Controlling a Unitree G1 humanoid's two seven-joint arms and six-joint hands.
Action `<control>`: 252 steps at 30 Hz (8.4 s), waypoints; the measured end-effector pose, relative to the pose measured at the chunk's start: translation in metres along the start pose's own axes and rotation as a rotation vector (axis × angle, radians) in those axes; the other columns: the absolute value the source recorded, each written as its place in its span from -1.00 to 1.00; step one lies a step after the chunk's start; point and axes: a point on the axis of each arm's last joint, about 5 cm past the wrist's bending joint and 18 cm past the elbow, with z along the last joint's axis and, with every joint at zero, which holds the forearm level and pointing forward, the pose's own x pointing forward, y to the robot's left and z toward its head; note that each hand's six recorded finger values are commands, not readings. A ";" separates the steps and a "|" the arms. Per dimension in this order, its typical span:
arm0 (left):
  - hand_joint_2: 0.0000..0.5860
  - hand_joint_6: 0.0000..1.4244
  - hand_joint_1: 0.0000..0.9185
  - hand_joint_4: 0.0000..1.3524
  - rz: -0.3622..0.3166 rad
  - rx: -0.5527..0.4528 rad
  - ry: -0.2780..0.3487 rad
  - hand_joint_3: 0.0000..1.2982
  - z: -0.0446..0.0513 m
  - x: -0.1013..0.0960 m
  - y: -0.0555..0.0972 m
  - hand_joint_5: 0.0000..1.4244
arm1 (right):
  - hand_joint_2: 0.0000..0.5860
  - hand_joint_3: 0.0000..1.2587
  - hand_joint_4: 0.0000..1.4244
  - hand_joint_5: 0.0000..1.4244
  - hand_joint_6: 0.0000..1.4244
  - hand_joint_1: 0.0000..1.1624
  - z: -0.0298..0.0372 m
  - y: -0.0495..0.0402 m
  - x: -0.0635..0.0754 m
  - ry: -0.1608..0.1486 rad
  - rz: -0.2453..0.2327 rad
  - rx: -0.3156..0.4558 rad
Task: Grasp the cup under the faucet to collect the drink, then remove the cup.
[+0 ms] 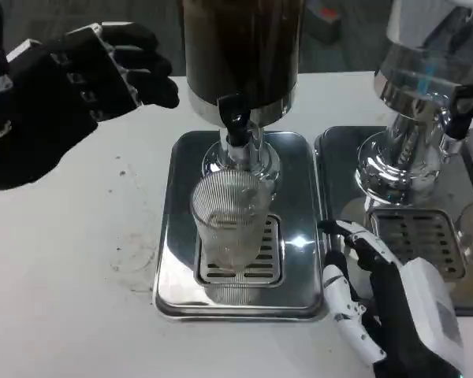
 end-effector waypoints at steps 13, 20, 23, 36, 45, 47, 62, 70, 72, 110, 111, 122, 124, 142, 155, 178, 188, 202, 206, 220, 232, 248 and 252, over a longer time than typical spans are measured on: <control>-0.75 -0.77 -1.00 -0.72 -0.086 -0.041 0.000 -0.55 -0.0127 0.039 -0.003 -0.69 | 0.73 -0.52 -0.74 -0.69 -0.58 -0.89 0.0008 0.0068 0.001 0.014 -0.027 0.024; -0.75 -0.78 -1.00 -0.72 -0.136 -0.086 0.020 -0.56 -0.0273 0.059 -0.010 -0.69 | 0.73 -0.52 -0.74 -0.69 -0.58 -0.89 0.0013 0.0089 -0.002 0.024 -0.037 0.031; -0.75 -0.78 -1.00 -0.72 -0.146 -0.087 0.039 -0.56 -0.0287 0.064 -0.010 -0.69 | 0.73 -0.52 -0.74 -0.69 -0.58 -0.89 0.0004 0.0094 -0.005 0.036 -0.040 0.031; -0.76 -0.76 -1.00 -0.69 -0.188 0.013 0.115 -0.54 -0.0347 0.071 -0.013 -0.66 | 0.73 -0.52 -0.74 -0.69 -0.58 -0.89 0.0008 0.0111 -0.008 0.050 -0.043 0.040; -0.78 -0.72 -1.00 -0.61 -0.216 0.159 0.123 -0.47 -0.0299 0.069 -0.013 -0.61 | 0.73 -0.52 -0.74 -0.69 -0.58 -0.89 0.0008 0.0109 -0.007 0.049 -0.043 0.040; -0.78 -0.72 -1.00 -0.61 -0.216 0.192 0.122 -0.46 -0.0300 0.067 -0.013 -0.60 | 0.73 -0.52 -0.74 -0.69 -0.58 -0.89 0.0006 0.0107 -0.007 0.049 -0.043 0.039; -0.77 -0.73 -1.00 -0.66 -0.182 0.433 0.089 -0.51 -0.0332 0.056 -0.021 -0.64 | 0.73 -0.53 -0.74 -0.69 -0.58 -0.89 0.0015 0.0055 -0.006 0.033 -0.041 0.034; -0.77 -0.74 -1.00 -0.67 -0.174 0.478 0.072 -0.53 -0.0369 0.054 -0.024 -0.66 | 0.73 -0.53 -0.74 -0.69 -0.58 -0.89 0.0016 0.0044 -0.007 0.034 -0.028 0.032; -0.77 -0.74 -1.00 -0.67 -0.177 0.484 0.067 -0.53 -0.0377 0.054 -0.024 -0.66 | 0.73 -0.53 -0.74 -0.69 -0.58 -0.89 0.0016 0.0044 -0.007 0.034 -0.027 0.032; -0.75 -0.74 -1.00 -0.70 -0.177 0.694 0.012 -0.55 -0.0453 0.051 -0.036 -0.69 | 0.06 -0.69 -0.82 -0.74 -0.67 -0.31 0.0020 -0.0019 -0.004 0.043 -0.029 0.026; -0.75 -0.74 -1.00 -0.70 -0.176 0.696 0.012 -0.55 -0.0454 0.051 -0.036 -0.69 | 0.02 -0.70 -0.83 -0.76 -0.67 -0.27 0.0019 -0.0026 -0.003 0.045 -0.024 0.033; -0.75 -0.74 -1.00 -0.70 -0.181 0.726 0.008 -0.55 -0.0446 0.051 -0.038 -0.69 | -0.22 -0.94 -0.96 -0.89 -0.77 -0.06 0.0020 -0.0121 0.014 0.055 0.064 0.117; -0.75 -0.74 -1.00 -0.70 -0.181 0.732 0.008 -0.55 -0.0443 0.051 -0.038 -0.69 | -0.24 -0.95 -0.99 -0.94 -0.81 -0.05 0.0021 -0.0134 0.016 0.053 0.084 0.122; -0.73 -0.74 -1.00 -0.70 -0.185 0.799 0.004 -0.55 -0.0424 0.050 -0.040 -0.70 | -0.25 -1.00 -1.00 -1.00 -0.97 -0.02 0.0058 -0.0244 0.043 0.028 0.227 0.140; -0.73 -0.74 -1.00 -0.68 -0.184 0.805 0.003 -0.54 -0.0425 0.049 -0.040 -0.70 | -0.27 -1.00 -1.00 -1.00 -1.00 0.00 0.0053 -0.0246 0.054 0.019 0.287 0.144; -0.73 -0.74 -1.00 -0.68 -0.188 0.808 0.004 -0.53 -0.0416 0.049 -0.040 -0.70 | -0.23 -1.00 -1.00 -1.00 -1.00 -0.03 0.0079 -0.0226 0.070 -0.002 0.290 0.136; -0.73 -0.74 -1.00 -0.68 -0.188 0.809 0.005 -0.53 -0.0410 0.048 -0.040 -0.70 | -0.24 -1.00 -1.00 -1.00 -1.00 -0.05 0.0079 -0.0209 0.076 -0.004 0.299 0.144; -0.69 -0.74 -1.00 -0.68 -0.185 0.808 0.005 -0.53 -0.0413 0.047 -0.040 -0.70 | -0.22 -1.00 -1.00 -1.00 -0.99 -0.07 0.0087 -0.0163 0.085 -0.012 0.323 0.136; -0.69 -0.74 -1.00 -0.68 -0.183 0.807 0.004 -0.53 -0.0415 0.047 -0.041 -0.70 | -0.21 -1.00 -1.00 -1.00 -0.98 -0.07 0.0074 -0.0144 0.087 -0.004 0.333 0.139; -0.69 -0.74 -1.00 -0.68 -0.157 0.802 0.000 -0.53 -0.0434 0.044 -0.041 -0.70 | -0.19 -1.00 -1.00 -1.00 -0.98 -0.05 0.0087 -0.0108 0.093 -0.010 0.352 0.148; -0.66 -0.72 -1.00 -0.66 -0.102 0.798 -0.008 -0.53 -0.0454 0.040 -0.041 -0.70 | -0.19 -1.00 -1.00 -1.00 -0.96 -0.06 0.0110 -0.0106 0.097 -0.022 0.355 0.157; -0.64 -0.71 -1.00 -0.68 0.005 0.793 0.044 -0.53 -0.0503 0.021 -0.038 -0.70 | -0.19 -1.00 -1.00 -1.00 -0.96 -0.06 0.0106 -0.0086 0.099 -0.018 0.369 0.171; -0.63 -0.71 -1.00 -0.67 0.032 0.783 0.056 -0.53 -0.0518 0.016 -0.038 -0.70 | -0.20 -1.00 -1.00 -1.00 -0.96 -0.06 0.0114 -0.0086 0.101 -0.025 0.378 0.176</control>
